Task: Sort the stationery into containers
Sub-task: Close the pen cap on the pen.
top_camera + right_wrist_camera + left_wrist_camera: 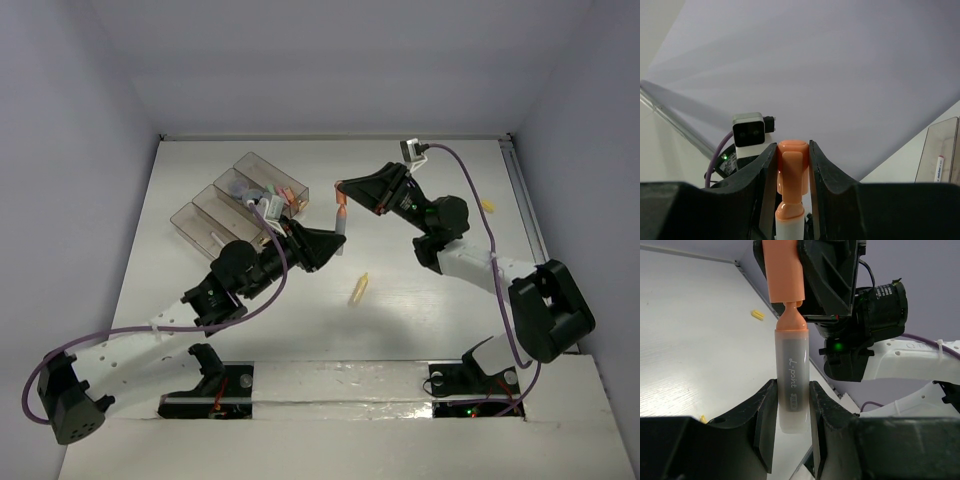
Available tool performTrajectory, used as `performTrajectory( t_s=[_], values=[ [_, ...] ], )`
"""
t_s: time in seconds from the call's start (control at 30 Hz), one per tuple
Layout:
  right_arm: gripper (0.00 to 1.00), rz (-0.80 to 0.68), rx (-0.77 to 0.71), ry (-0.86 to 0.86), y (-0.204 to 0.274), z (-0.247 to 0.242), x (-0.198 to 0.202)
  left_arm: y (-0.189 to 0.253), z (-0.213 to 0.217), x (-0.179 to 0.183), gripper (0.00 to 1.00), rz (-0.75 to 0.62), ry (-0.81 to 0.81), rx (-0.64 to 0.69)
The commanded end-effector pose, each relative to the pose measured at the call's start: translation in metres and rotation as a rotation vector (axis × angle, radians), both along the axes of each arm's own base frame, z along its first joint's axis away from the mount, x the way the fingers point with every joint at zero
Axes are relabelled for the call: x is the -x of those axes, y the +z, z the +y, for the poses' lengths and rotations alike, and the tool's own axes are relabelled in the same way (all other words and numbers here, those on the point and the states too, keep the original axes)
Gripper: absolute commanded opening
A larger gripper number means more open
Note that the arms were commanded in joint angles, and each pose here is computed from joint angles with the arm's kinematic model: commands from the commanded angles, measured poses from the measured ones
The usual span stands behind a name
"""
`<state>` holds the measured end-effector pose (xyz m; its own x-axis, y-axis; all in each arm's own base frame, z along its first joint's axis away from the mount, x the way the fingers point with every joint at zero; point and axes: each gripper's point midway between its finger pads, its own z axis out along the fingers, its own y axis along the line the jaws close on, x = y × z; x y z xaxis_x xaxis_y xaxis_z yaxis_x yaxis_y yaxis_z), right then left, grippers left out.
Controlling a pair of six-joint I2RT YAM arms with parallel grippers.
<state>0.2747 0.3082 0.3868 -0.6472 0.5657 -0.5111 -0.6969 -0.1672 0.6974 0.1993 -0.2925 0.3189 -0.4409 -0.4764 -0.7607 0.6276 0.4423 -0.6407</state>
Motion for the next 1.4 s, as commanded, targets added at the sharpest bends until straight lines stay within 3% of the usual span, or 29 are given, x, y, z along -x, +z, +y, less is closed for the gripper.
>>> performTrajectory(
  t_s=[0.0,1.37],
  values=[
    [0.14,-0.418,-0.198,0.002,0.061,-0.03,0.062,0.054,0.009,0.005,0.0,-0.106,0.002,0.144],
    [0.14,-0.533,-0.277,0.028,0.095,-0.031,0.104,0.114,0.033,0.019,0.0,-0.286,0.02,0.384]
  ],
)
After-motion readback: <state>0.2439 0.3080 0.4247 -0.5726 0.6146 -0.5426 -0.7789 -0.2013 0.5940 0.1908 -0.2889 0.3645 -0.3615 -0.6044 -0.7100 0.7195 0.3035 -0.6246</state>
